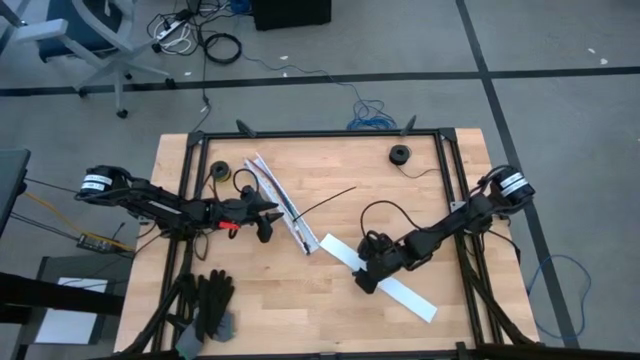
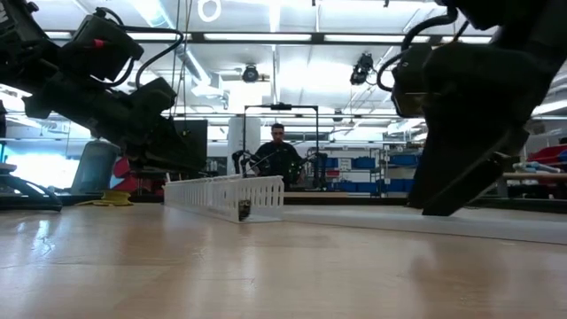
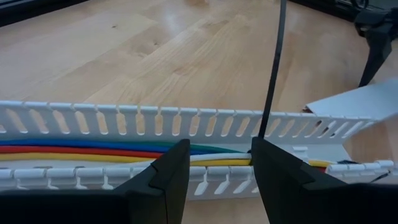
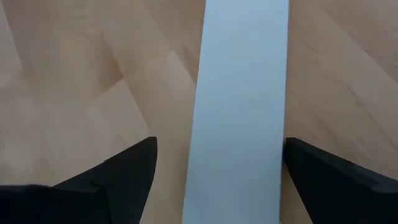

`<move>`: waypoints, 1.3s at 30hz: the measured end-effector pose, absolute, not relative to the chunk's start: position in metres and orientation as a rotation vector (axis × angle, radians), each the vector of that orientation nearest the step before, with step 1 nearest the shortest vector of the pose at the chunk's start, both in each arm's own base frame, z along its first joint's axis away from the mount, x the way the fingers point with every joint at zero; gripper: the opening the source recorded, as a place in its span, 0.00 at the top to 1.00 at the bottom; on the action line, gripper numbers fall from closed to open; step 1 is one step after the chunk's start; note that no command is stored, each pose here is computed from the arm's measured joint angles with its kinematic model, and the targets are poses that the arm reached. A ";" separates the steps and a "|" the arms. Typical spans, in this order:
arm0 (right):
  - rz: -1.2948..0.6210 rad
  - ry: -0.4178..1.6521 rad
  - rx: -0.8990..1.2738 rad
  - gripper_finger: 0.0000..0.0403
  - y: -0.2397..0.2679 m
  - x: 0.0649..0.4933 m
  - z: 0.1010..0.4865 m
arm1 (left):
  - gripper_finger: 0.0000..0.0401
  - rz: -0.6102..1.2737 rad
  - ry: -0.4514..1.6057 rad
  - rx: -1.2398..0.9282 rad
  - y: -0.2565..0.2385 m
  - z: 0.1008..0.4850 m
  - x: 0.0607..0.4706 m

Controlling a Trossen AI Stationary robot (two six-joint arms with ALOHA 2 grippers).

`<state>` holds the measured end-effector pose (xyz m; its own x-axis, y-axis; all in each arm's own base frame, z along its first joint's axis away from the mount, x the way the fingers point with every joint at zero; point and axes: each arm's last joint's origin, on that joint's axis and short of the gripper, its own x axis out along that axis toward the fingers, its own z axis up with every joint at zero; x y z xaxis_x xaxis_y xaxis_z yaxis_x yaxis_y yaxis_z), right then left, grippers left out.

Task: Ziptie cables
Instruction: Close the white cable duct

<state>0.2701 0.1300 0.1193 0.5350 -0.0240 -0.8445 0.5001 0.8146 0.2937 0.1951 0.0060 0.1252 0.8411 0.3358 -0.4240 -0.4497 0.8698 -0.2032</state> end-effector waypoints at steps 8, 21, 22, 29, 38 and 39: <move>-0.296 1.192 0.555 0.21 0.119 0.284 0.137 | 0.63 0.416 0.391 -0.299 0.006 0.125 0.195; -0.259 1.313 0.740 0.24 0.101 0.296 0.130 | 0.63 0.382 0.410 -0.305 0.005 0.124 0.195; -0.259 1.312 0.742 0.24 0.101 0.296 0.130 | 0.63 0.383 0.411 -0.304 0.005 0.124 0.195; -0.238 1.310 0.708 0.24 0.103 0.298 0.132 | 0.63 0.383 0.415 -0.301 0.005 0.124 0.195; -0.249 1.321 0.582 0.24 0.101 0.295 0.132 | 0.63 0.386 0.429 -0.299 0.005 0.122 0.194; -0.261 1.327 0.570 0.24 0.100 0.294 0.132 | 0.63 0.386 0.430 -0.299 0.005 0.122 0.194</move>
